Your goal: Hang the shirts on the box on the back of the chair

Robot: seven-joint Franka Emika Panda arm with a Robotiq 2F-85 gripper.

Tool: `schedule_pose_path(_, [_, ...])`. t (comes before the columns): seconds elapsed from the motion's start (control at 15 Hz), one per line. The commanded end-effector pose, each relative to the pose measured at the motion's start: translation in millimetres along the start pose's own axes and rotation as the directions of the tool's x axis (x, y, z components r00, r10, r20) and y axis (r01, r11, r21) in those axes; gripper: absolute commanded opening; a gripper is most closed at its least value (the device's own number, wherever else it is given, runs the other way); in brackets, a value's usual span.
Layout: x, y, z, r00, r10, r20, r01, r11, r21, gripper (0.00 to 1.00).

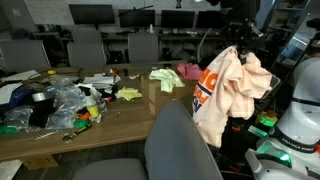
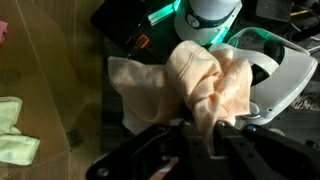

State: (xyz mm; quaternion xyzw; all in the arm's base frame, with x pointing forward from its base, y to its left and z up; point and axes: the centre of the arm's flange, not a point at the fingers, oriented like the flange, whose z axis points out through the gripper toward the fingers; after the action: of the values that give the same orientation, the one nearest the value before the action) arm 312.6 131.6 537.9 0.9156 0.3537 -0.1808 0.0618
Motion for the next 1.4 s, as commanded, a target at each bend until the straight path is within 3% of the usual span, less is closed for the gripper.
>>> schedule_pose_path(0.0, [8.2,-12.1,-7.8,0.996,-0.066,-0.064,0.064,0.997,-0.047,0.05])
schedule_pose_path(0.8, [91.4,-13.6,-13.7,0.98,-0.084,-0.183,0.079,0.996,-0.036,0.04])
schedule_pose_path(1.33, [139.0,-14.7,-19.4,0.968,-0.003,-0.253,-0.002,1.0,-0.02,0.04])
